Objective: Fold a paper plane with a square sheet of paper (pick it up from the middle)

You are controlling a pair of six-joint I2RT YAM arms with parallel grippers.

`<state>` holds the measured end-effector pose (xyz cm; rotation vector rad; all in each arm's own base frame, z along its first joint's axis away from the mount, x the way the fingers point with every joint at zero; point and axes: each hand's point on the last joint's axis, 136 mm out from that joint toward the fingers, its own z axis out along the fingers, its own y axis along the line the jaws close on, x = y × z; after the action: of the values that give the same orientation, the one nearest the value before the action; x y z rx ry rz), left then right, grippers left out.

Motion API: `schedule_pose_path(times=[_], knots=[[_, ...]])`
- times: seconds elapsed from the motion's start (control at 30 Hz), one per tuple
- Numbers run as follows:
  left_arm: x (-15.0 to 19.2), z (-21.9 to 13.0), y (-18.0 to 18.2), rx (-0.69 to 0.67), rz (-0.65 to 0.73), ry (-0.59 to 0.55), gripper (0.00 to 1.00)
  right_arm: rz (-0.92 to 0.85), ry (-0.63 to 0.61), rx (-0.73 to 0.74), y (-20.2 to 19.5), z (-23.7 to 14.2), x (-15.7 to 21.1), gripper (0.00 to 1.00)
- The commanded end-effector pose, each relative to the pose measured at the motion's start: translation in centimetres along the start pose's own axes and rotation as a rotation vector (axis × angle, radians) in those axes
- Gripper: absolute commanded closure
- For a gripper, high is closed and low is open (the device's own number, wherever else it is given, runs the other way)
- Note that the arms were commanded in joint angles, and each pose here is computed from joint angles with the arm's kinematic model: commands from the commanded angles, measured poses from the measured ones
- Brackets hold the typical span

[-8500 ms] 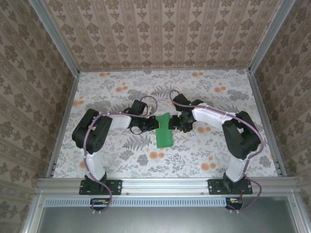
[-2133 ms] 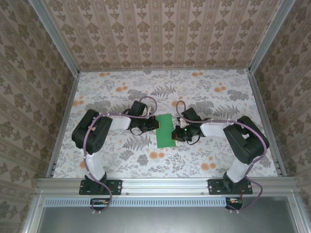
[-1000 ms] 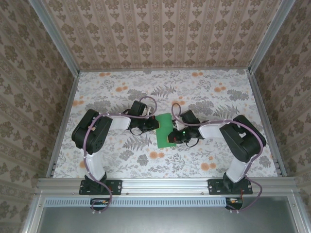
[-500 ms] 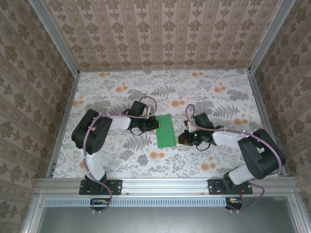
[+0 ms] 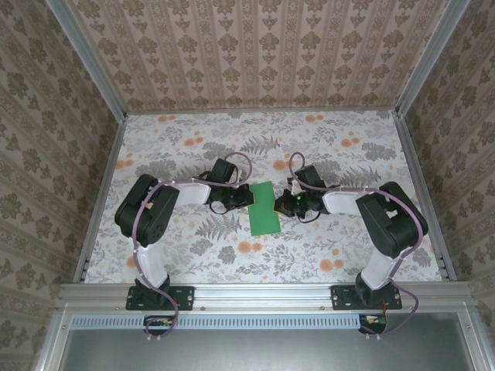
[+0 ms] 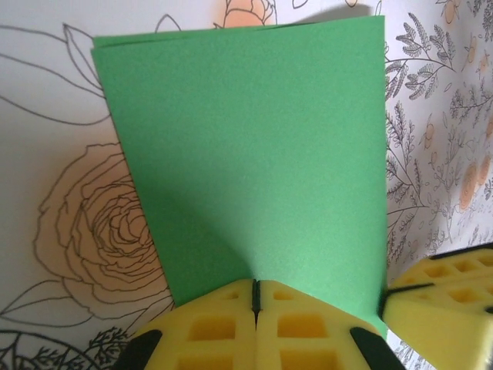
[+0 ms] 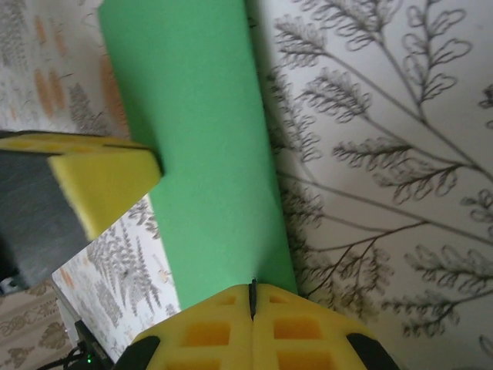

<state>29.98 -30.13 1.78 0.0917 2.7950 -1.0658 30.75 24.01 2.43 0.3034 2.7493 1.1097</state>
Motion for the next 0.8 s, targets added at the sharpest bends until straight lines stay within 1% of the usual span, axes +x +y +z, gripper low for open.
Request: schedule_pose_path(times=[0.0, 0.1, 0.3, 0.4, 0.5, 0.77], knots=[[4.3, 0.4, 5.4, -0.211, -0.075, 0.124, 1.00, 0.041, 0.003, 0.018, -0.1, 0.7, -0.2, 1.00], [3.3, 0.2, 3.7, -0.153, -0.052, 0.096, 1.00, 0.047, 0.011, 0.061, -1.1, 0.8, 0.1, 1.00], [0.0, -0.9, -1.9, 0.019, 0.053, 0.015, 1.00, 0.054, 0.038, 0.113, -2.6, 1.0, 0.7, 1.00], [-0.9, -1.0, -3.9, 0.070, 0.101, -0.002, 0.96, 0.055, 0.039, 0.114, -2.7, 1.1, 0.7, 1.00], [-1.0, -0.2, -4.9, 0.094, 0.122, 0.008, 0.94, 0.051, 0.039, 0.111, -2.6, 1.1, 0.7, 1.00], [-1.3, 2.5, -6.6, 0.143, 0.145, 0.040, 0.94, 0.044, 0.042, 0.100, -2.6, 1.2, 0.8, 1.00]])
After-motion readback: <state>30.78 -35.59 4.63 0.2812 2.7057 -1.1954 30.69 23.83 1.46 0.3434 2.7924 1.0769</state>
